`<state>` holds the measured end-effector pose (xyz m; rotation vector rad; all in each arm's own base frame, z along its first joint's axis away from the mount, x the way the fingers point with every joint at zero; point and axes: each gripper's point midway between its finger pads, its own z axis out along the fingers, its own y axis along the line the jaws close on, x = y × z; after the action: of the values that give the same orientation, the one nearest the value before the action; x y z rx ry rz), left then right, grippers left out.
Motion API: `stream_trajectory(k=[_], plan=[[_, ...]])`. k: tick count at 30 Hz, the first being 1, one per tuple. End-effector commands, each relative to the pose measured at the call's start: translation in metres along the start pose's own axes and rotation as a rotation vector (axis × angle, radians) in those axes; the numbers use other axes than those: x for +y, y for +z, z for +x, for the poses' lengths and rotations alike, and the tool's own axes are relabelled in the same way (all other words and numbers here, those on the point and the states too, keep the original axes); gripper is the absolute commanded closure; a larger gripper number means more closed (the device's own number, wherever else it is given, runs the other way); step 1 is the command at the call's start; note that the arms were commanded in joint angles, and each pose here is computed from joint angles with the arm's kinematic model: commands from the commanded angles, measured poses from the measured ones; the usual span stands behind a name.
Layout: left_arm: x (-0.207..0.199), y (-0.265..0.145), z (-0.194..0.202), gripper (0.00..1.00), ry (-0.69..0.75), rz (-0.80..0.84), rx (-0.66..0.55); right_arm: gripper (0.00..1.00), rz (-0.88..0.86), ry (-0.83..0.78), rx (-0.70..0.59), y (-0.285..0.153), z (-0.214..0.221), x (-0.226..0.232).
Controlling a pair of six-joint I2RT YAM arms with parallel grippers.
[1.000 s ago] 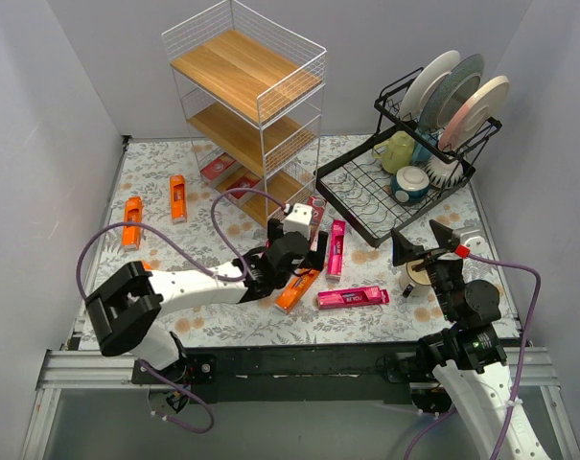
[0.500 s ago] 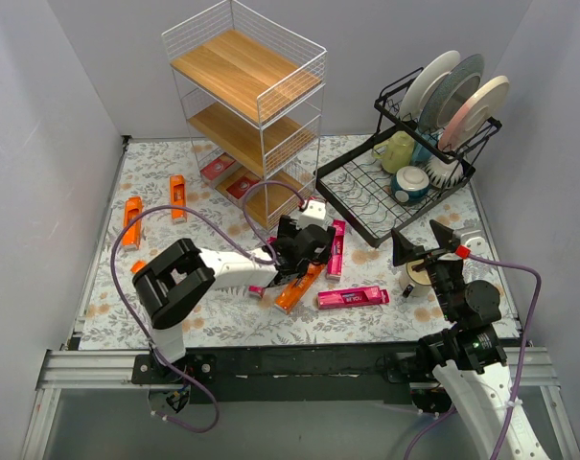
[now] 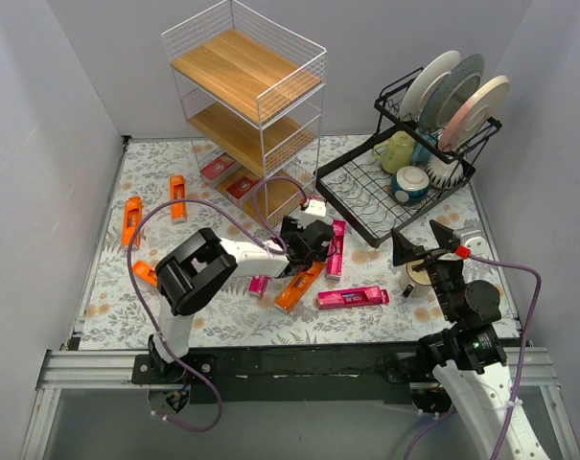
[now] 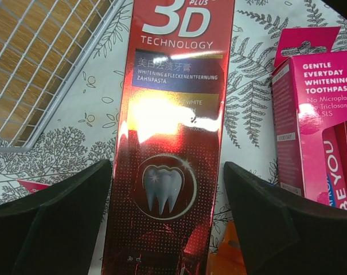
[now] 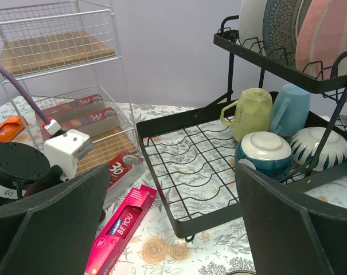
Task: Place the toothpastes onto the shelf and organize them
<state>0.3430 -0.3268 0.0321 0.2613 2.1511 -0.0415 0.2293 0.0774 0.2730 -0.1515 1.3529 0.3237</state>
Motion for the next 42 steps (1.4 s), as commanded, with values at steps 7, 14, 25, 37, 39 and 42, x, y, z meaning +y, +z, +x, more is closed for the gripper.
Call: stream_trajectory(k=[7, 14, 25, 37, 39, 42], plan=[[-0.004, -0.001, 0.012, 0.44, -0.002, 0.018, 0.071, 0.01, -0.004, 0.005, -0.073, -0.002, -0.026, 0.002], [-0.006, -0.023, -0.008, 0.53, -0.026, 0.076, 0.059, 0.01, -0.005, 0.004, -0.070, -0.001, -0.026, 0.002], [0.001, -0.103, -0.064, 0.56, -0.063, 0.245, 0.042, 0.01, 0.003, -0.003, -0.067, -0.001, -0.026, 0.001], [0.076, -0.156, -0.034, 0.59, -0.091, 0.171, 0.151, 0.01, 0.005, -0.008, -0.069, -0.001, -0.028, 0.000], [0.088, -0.159, -0.032, 0.59, -0.111, 0.162, 0.157, 0.01, 0.005, -0.008, -0.070, -0.001, -0.028, 0.000], [0.105, -0.158, -0.026, 0.60, -0.149, 0.140, 0.185, 0.01, 0.006, -0.011, -0.070, -0.001, -0.029, 0.000]])
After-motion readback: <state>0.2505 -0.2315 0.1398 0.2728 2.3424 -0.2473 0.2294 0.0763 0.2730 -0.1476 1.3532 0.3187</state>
